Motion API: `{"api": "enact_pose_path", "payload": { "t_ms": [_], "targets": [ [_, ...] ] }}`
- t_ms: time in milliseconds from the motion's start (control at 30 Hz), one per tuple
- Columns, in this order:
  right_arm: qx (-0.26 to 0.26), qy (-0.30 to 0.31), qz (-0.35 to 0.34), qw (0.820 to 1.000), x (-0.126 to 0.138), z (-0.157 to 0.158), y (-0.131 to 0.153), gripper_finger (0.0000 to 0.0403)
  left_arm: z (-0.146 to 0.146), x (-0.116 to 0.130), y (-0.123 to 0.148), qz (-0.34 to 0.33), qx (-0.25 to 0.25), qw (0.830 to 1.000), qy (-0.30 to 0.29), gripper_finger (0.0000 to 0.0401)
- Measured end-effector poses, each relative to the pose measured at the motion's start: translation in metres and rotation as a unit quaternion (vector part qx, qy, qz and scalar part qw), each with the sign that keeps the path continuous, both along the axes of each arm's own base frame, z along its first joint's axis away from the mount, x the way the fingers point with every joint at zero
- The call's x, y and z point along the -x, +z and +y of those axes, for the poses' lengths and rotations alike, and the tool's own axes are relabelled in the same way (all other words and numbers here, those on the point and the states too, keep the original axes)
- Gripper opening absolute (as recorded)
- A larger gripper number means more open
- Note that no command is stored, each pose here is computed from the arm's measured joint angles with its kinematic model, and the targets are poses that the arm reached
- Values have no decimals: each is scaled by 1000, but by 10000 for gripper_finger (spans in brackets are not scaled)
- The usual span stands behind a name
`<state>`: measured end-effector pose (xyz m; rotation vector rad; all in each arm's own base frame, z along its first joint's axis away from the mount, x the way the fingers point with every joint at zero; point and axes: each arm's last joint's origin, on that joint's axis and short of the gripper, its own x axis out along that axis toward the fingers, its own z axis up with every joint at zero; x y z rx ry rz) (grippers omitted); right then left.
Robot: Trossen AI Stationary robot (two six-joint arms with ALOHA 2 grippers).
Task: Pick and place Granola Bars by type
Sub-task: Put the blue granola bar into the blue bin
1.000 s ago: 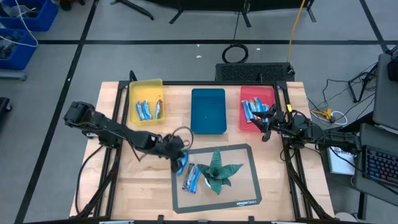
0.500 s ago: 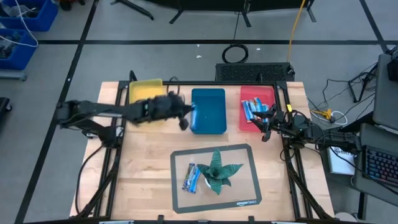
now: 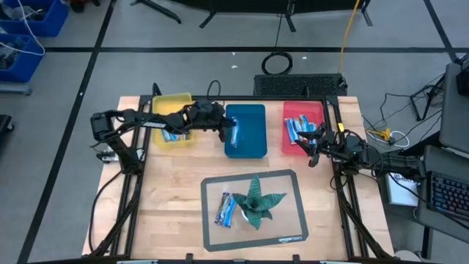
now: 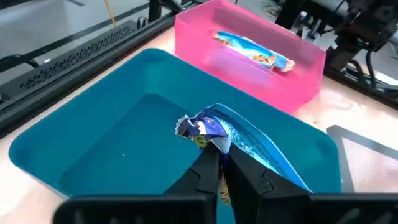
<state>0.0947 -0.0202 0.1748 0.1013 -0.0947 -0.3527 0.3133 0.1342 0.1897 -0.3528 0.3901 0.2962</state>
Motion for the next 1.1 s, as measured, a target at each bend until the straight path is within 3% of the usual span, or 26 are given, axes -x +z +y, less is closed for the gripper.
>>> {"api": "enact_pose_path", "payload": {
  "t_ms": [367, 533, 633, 800, 933, 1100],
  "targets": [
    [0, 0, 0, 1000, 0, 0, 0, 160, -17, -7, 8, -20, -48, 996, -76, 145],
    [0, 0, 0, 1000, 0, 0, 0, 160, -40, 3, 30, 1, -117, 984, -134, 168],
    [0, 0, 0, 1000, 0, 0, 0, 160, -64, 12, 46, 20, -144, 977, -157, 166],
    [0, 0, 0, 1000, 0, 0, 0, 160, -124, 27, 63, 36, -143, 958, -246, 156],
    [0, 0, 0, 1000, 0, 0, 0, 160, -174, 35, 58, 71, -155, 946, -276, 153],
    [0, 0, 0, 1000, 0, 0, 0, 160, -217, 37, 37, 122, -140, 946, -267, 152]
  ]
}}
